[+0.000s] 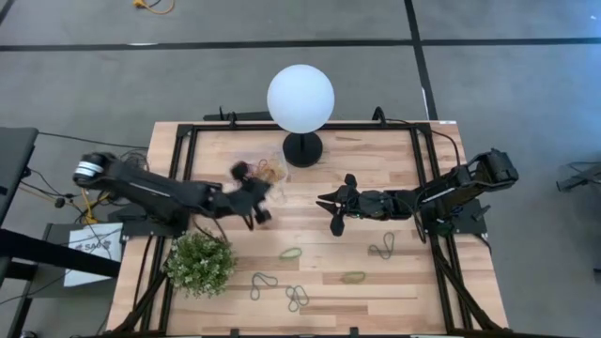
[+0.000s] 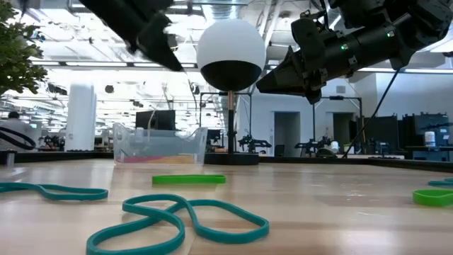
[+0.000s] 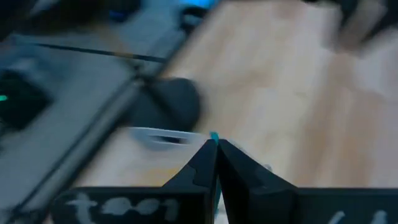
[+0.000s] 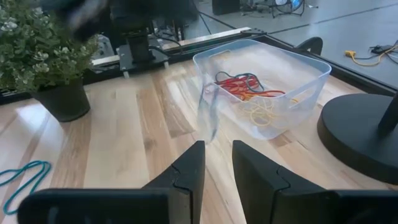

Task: Pick and place items into bin
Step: Put the blue rubber band into the transparent bin

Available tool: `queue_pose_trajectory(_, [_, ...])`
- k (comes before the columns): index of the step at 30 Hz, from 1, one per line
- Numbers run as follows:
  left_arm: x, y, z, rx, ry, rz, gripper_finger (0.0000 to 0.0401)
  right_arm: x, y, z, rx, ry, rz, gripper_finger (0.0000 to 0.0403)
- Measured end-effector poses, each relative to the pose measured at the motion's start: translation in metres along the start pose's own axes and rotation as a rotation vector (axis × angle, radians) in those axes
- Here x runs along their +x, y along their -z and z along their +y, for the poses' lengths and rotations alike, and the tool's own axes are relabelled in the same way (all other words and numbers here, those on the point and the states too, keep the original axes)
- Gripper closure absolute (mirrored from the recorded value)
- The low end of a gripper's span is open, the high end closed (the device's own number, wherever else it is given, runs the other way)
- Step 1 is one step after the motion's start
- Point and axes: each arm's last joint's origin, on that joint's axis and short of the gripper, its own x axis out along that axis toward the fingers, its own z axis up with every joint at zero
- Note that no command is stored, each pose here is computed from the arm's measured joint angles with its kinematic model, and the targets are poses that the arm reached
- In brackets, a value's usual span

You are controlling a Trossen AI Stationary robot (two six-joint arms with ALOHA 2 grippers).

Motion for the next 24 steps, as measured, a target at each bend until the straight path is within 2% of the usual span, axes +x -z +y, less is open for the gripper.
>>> queue_pose_trajectory(4, [-0.021,-0.004,0.025,-0.032,-0.117,-0.018,0.0401,0.0,0.0,0.0,0.0,0.0,0.0,0.0326])
queue_pose_trajectory(8, [-0.026,0.0,0.038,-0.053,-0.154,0.021,0.0401,0.0,0.0,0.0,0.0,0.0,-0.001,0.0326])
queue_pose_trajectory(13, [-0.012,0.014,0.04,-0.075,-0.169,0.121,0.0401,0.0,0.0,0.0,0.0,0.0,-0.001,0.0326])
queue_pose_trajectory(17, [0.004,0.031,0.034,-0.04,-0.165,0.193,0.0401,0.0,0.0,0.0,0.001,0.0,-0.001,0.0326])
queue_pose_trajectory(24, [0.026,0.042,0.032,0.053,-0.285,0.251,0.0401,0.0,0.0,0.0,0.001,0.0,-0.002,0.0326])
